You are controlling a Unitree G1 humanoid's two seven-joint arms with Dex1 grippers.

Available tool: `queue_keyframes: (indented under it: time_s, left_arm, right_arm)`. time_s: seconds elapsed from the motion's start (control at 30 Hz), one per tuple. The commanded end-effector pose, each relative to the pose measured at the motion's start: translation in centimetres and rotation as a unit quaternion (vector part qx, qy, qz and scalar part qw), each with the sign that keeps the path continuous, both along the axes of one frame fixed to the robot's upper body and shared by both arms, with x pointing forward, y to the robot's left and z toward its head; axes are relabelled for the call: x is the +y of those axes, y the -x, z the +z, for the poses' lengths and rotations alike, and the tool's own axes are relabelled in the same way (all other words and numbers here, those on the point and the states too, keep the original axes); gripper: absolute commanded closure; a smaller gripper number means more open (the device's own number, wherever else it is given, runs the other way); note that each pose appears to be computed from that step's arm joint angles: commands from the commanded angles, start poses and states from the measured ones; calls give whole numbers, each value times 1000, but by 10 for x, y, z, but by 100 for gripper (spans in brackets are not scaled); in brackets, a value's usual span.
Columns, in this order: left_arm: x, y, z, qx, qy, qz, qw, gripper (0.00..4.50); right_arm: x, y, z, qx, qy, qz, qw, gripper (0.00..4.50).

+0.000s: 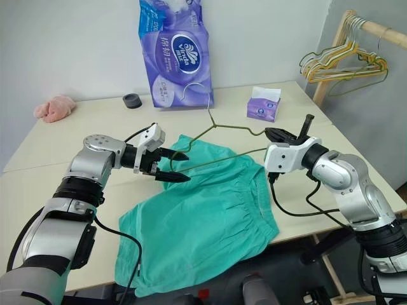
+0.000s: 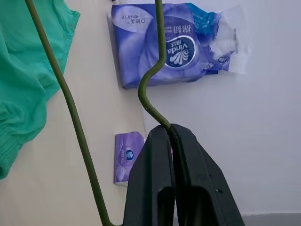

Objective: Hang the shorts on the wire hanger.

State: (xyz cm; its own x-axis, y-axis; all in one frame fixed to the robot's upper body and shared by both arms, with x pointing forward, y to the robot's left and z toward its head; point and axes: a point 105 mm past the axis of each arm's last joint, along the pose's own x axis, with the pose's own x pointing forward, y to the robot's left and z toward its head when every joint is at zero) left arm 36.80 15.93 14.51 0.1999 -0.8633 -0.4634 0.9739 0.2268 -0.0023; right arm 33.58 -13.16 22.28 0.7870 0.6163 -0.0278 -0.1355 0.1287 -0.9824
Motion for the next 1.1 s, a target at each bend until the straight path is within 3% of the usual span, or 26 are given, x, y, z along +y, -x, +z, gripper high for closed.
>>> queue_keyframes:
  time_s: [0.03,0.43,0.77,0.87,1.1]
  left_arm:
    - [-2,2,7,-3,7,-5,1000,90]
    - [-4,4,4,-1,11,-1,1000,448]
    - [-5,5,2,0,16,7,1000,448]
    - [-3,4,-1,-3,9,13,1000,450]
    - [0,4,-4,-17,-9,14,1000,450]
  right_arm:
    - [1,5,21,-39,-11,7,999,450]
    - [4,7,25,-48,-22,17,998,450]
    - [7,12,16,-26,-11,38,999,450]
    - [4,14,10,-3,-9,39,999,379]
    - [-12,20,-2,67,-2,29,997,133]
